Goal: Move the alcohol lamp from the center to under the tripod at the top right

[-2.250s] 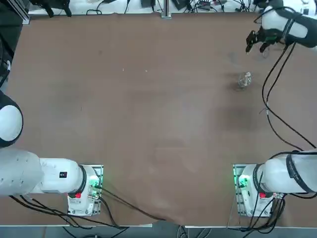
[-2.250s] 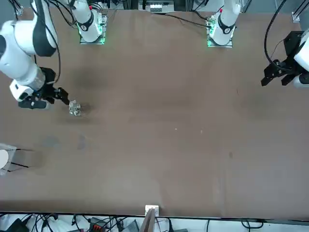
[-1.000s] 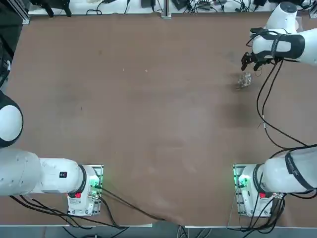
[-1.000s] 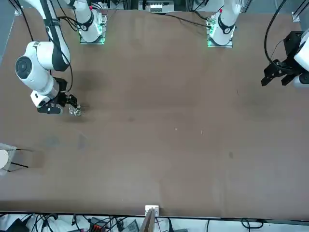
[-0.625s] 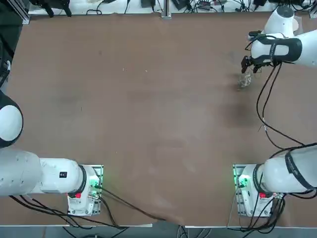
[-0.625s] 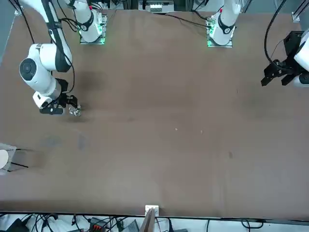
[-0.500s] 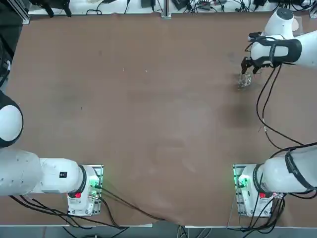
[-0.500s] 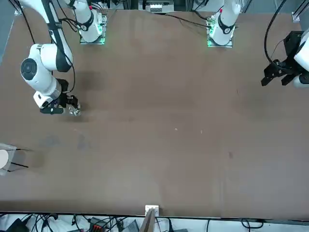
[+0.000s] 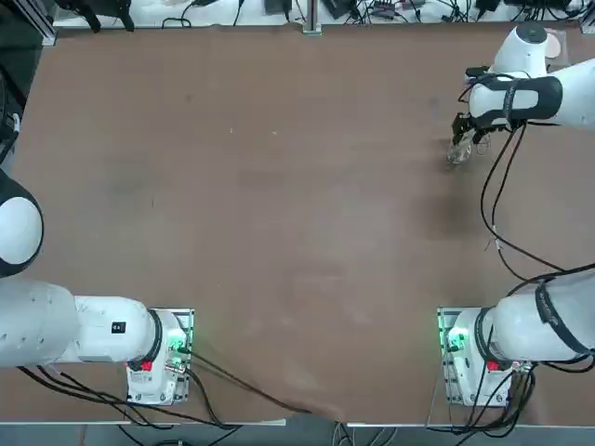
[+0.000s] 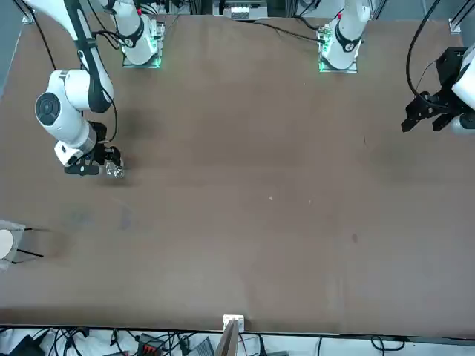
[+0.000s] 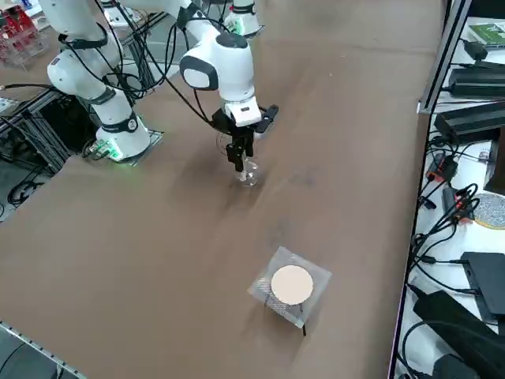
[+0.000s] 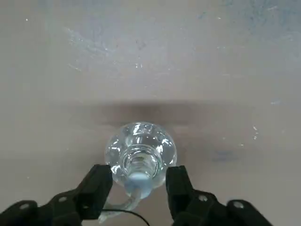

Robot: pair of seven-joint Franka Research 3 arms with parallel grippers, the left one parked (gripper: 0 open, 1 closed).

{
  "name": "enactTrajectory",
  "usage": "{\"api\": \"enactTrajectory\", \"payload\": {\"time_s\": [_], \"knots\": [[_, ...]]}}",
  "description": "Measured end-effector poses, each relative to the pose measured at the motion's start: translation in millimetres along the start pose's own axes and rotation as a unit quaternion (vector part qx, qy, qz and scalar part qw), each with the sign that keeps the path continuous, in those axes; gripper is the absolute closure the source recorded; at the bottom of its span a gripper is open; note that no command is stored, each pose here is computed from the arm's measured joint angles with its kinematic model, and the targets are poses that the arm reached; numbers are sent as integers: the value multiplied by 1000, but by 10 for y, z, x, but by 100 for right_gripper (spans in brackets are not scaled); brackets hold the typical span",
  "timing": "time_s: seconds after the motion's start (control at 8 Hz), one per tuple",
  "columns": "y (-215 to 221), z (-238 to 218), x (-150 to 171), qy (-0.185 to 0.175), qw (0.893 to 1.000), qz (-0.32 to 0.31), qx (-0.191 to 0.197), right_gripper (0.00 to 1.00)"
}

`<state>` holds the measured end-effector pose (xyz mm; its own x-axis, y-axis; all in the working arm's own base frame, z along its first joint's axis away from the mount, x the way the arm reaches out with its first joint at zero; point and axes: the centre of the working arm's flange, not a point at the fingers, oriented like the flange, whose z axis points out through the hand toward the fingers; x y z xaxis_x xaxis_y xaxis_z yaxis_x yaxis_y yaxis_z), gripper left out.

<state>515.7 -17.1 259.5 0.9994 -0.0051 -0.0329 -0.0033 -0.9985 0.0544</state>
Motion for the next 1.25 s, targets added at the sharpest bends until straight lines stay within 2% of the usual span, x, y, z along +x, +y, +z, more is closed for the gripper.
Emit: {"api": "enactTrajectory", "payload": {"time_s": [0.5,0.88,1.0,1.25], "knots": [[-1,26,3,0,1000,0,0,44],[-6,71,12,2,1000,-1,0,67],[-11,55,14,3,1000,-1,0,70],[24,44,23,6,1000,4,0,70]]}}
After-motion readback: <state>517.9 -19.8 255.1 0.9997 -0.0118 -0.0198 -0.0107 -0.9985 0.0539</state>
